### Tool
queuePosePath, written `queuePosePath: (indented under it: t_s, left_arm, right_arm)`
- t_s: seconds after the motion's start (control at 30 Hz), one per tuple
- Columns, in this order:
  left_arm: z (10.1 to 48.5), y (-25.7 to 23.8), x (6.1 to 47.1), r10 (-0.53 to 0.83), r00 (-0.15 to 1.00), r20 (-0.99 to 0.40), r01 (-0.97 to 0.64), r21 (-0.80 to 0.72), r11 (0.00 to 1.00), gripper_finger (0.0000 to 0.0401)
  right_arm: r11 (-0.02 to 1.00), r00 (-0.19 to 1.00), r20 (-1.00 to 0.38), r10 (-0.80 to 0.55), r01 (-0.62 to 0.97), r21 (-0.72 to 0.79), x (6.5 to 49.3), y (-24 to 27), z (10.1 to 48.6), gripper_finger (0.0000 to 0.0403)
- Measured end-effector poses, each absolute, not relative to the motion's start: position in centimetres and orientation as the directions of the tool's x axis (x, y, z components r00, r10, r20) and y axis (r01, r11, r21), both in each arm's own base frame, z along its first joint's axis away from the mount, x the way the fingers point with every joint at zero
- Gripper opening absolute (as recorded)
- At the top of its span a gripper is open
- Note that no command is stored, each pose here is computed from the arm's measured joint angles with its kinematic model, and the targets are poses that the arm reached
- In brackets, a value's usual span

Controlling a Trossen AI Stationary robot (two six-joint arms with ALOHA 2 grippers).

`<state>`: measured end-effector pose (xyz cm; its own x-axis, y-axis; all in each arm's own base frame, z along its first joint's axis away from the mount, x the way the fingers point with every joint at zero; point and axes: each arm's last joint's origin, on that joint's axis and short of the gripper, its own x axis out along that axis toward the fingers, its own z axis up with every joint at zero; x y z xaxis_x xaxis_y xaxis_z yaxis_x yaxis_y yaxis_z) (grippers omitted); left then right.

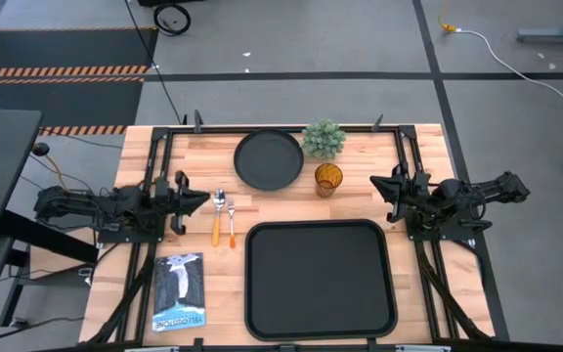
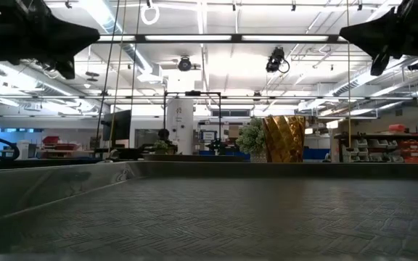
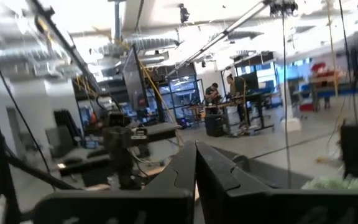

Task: Pick and place plate/cup/fork/spoon on tray
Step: Put the orange glass on the top right of the black serving tray

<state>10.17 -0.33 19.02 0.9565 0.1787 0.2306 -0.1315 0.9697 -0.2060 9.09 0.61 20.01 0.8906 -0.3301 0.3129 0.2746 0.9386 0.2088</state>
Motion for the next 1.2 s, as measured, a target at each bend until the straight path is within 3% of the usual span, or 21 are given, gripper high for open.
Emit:
queuePosePath:
  t_s: [0.2, 0.43, 0.77, 1.0, 1.2]
  left_arm:
    - [19.2, -0.2, 11.3, 0.27, 0.935, 0.23, -0.231, -0.183, 0.956, 0.0037]
    - [20.2, -0.2, 14.5, 0.336, 0.939, 0.073, -0.313, -0.225, 0.923, 0.0059]
    - [22.7, 1.2, 21.3, 0.279, 0.959, -0.058, -0.284, -0.122, 0.951, 0.0068]
    - [23.0, 3.6, 25.8, 0.243, 0.958, -0.155, -0.263, -0.129, 0.956, 0.0067]
    - [22.2, 6.3, 29.2, 0.175, 0.951, -0.257, -0.224, -0.178, 0.958, 0.0112]
  right_arm:
    - [0.926, 0.883, 0.296, -0.365, 0.309, 0.217, 9.2, 0.3, 19.8, 0.0016]
    - [0.912, 0.873, 0.279, -0.4, 0.347, 0.219, 9.5, -0.1, 19.7, 0.0016]
    - [0.859, 0.889, 0.161, -0.428, 0.345, 0.378, 10.6, -0.4, 18.5, 0.0016]
    - [0.813, 0.87, 0.052, -0.49, 0.435, 0.387, 11.1, -0.9, 17.4, 0.001]
    - [0.737, 0.784, -0.087, -0.614, 0.61, 0.291, 11.2, -1.9, 15.8, 0.001]
